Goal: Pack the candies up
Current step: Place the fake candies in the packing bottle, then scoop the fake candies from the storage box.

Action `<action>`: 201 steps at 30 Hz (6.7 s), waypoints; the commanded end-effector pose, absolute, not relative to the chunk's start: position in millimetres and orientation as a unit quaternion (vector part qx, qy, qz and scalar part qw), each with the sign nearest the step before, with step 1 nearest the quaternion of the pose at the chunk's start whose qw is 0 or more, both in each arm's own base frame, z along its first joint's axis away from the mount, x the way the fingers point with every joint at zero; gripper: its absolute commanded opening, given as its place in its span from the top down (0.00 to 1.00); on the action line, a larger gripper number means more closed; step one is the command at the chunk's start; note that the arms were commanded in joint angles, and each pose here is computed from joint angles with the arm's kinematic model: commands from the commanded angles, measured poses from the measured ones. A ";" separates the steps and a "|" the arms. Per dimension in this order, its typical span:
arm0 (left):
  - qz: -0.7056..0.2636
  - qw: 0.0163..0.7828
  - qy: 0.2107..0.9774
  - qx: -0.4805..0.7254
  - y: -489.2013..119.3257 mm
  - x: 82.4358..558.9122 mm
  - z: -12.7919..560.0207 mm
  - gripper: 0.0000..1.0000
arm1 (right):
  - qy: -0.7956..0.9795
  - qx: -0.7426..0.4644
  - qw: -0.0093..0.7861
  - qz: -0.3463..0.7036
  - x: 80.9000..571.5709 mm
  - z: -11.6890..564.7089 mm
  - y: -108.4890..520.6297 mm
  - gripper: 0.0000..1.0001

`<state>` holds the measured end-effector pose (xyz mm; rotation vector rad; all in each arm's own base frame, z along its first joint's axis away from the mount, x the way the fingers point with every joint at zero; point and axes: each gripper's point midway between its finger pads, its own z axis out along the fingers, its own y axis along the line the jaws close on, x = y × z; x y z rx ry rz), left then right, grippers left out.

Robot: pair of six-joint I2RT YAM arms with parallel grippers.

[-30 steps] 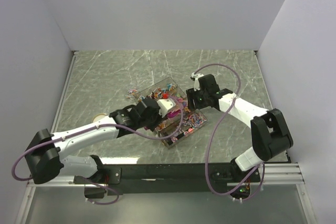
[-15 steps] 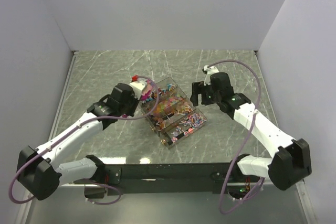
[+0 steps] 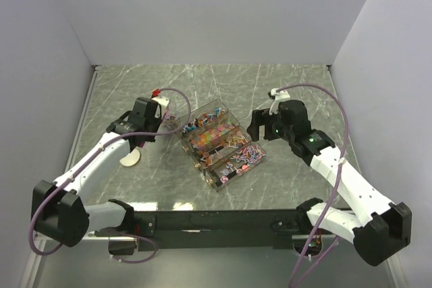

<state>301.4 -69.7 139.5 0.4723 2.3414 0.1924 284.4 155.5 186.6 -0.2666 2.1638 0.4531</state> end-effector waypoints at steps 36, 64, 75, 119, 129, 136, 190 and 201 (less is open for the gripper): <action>0.242 0.257 0.887 0.297 -58.5 307.5 164.1 0.99 | 0.838 -0.126 0.481 0.224 276.9 209.3 166.0 0.06; 0.323 0.215 0.850 0.356 -61.7 306.8 174.0 0.99 | 0.838 -0.130 0.480 0.224 276.4 207.2 166.1 0.06; 0.359 0.197 0.827 0.385 -64.5 305.4 175.4 0.99 | 0.840 -0.132 0.477 0.224 276.0 204.7 167.3 0.06; -0.039 0.246 0.865 0.435 -180.0 230.7 189.6 0.99 | 0.884 -0.137 0.412 0.172 355.2 164.2 188.7 0.42; -0.016 0.209 0.881 0.425 -180.5 238.7 169.2 0.99 | 0.896 -0.178 0.365 0.180 395.4 115.7 218.2 0.52; 0.004 0.191 0.884 0.427 -178.0 243.4 158.6 0.99 | 0.898 -0.206 0.347 0.173 412.0 90.8 227.0 0.57; 0.075 0.105 0.872 0.473 -185.5 231.3 150.3 0.99 | 0.873 -0.323 0.354 0.092 355.4 77.4 221.8 1.00; 0.101 0.087 0.864 0.486 -198.3 241.1 137.4 0.99 | 0.870 -0.319 0.359 0.114 356.8 81.9 231.0 0.97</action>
